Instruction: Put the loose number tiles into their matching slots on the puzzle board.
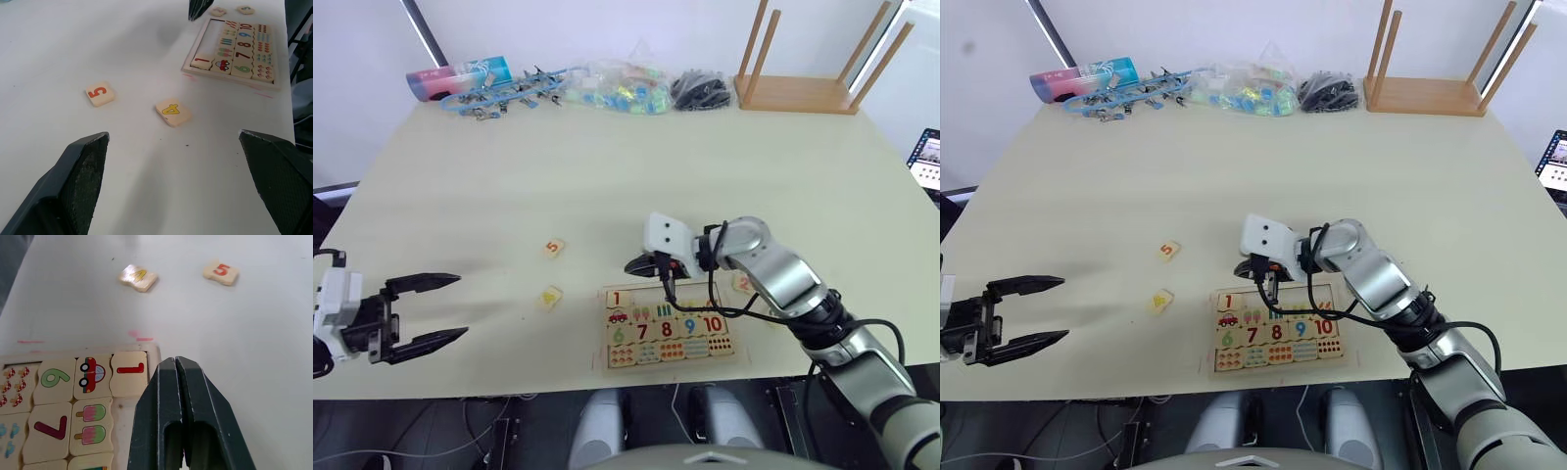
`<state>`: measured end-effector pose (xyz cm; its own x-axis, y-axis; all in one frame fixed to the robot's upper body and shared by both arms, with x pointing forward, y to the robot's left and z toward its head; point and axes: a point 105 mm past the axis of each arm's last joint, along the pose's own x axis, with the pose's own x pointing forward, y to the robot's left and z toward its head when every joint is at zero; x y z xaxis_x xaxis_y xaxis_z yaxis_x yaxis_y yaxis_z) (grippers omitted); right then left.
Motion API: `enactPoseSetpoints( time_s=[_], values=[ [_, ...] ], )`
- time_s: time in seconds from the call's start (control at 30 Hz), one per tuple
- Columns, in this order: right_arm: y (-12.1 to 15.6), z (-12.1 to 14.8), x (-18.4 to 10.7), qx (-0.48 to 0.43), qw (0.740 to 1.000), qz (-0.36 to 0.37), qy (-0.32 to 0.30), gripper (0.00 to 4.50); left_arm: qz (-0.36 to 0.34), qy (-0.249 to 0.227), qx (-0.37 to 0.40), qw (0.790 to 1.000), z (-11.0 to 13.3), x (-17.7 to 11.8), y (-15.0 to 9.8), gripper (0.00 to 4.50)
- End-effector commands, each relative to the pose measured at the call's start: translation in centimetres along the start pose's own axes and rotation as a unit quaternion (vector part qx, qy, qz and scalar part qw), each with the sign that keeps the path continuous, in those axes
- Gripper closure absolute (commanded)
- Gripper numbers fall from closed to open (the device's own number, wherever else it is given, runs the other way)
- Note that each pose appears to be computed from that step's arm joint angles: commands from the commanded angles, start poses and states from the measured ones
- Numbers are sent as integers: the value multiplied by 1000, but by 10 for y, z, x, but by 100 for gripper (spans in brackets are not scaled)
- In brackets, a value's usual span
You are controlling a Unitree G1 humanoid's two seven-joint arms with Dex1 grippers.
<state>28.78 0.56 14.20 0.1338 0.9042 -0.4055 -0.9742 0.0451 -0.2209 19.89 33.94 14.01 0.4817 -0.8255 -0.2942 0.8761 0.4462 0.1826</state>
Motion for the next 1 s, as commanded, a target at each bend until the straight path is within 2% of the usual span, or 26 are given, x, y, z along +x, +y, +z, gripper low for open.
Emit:
enactPoseSetpoints(
  time_s=[0.03, 0.2, 0.53, 0.67, 0.83, 1.0],
  values=[
    [-5, 17, -21, -2, 998, -34, -54, 448, -3, -3, 20, 1000, 9, -7, 0, 0],
    [-6, 15, -48, 8, 992, -73, -103, 448, 6, -7, 18, 1000, 7, -8, 1, 0],
    [2, -18, -104, 64, 976, -173, -114, 448, 46, -1, 5, 999, -6, -17, 10, 0],
    [6, -31, -137, 83, 964, -218, -129, 448, 56, 3, 2, 998, -8, -18, 14, 0],
    [16, -57, -174, 99, 954, -264, -102, 448, 58, 10, 0, 998, -9, -18, 18, 0],
    [24, -65, -191, 99, 950, -282, -94, 448, 50, 8, 2, 999, -9, -12, 21, 0]
  ],
)
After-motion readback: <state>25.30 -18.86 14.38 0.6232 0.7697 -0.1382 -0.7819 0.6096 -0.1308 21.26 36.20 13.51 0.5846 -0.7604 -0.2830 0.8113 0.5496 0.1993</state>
